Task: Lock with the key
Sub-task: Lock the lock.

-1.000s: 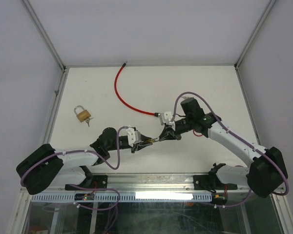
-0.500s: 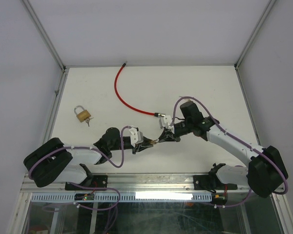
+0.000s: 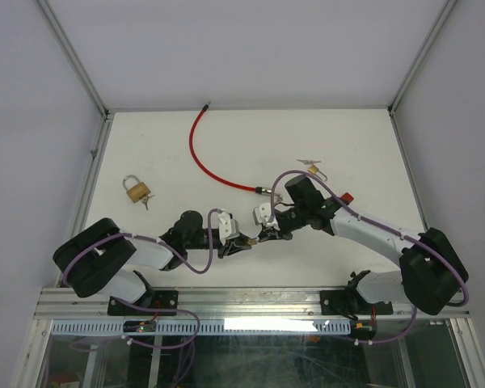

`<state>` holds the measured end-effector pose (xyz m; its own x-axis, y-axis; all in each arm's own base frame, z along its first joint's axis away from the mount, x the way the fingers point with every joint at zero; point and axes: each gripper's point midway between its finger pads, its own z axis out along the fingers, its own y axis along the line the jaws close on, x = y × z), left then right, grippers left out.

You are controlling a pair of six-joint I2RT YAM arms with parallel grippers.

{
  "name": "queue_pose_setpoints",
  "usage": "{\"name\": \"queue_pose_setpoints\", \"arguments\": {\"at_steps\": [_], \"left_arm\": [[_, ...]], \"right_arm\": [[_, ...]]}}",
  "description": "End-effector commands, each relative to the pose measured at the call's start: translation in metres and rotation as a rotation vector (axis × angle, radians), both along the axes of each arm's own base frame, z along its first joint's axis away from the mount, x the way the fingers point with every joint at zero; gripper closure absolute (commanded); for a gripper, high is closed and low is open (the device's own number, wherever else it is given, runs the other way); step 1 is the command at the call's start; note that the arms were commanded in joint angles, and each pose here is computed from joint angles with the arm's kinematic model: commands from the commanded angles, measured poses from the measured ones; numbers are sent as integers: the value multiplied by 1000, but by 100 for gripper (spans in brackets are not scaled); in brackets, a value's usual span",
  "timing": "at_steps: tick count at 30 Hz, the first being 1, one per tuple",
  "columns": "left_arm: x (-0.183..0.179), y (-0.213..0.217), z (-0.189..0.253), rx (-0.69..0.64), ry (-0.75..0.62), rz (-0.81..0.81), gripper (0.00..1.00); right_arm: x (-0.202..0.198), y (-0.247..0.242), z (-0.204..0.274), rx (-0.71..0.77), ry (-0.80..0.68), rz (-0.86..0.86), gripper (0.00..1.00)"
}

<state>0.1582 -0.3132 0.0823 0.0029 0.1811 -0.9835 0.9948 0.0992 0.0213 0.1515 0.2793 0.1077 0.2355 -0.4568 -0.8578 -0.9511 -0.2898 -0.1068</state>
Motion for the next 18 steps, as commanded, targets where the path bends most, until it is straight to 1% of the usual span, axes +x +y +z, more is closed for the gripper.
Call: {"name": "queue_pose_setpoints", "arguments": {"at_steps": [1,7,18], "left_arm": [[15,-20,62,-210,-214,-35,100],[25,-23,43,-171,-201,-5,100],[35,-19,27,-122,-213,46,100]], "right_arm": [[-8,24,-2,49,-48,99,100],[-10,34,-15,13,26,75,100],[-11,47,-31,-9,89,40,100]]}}
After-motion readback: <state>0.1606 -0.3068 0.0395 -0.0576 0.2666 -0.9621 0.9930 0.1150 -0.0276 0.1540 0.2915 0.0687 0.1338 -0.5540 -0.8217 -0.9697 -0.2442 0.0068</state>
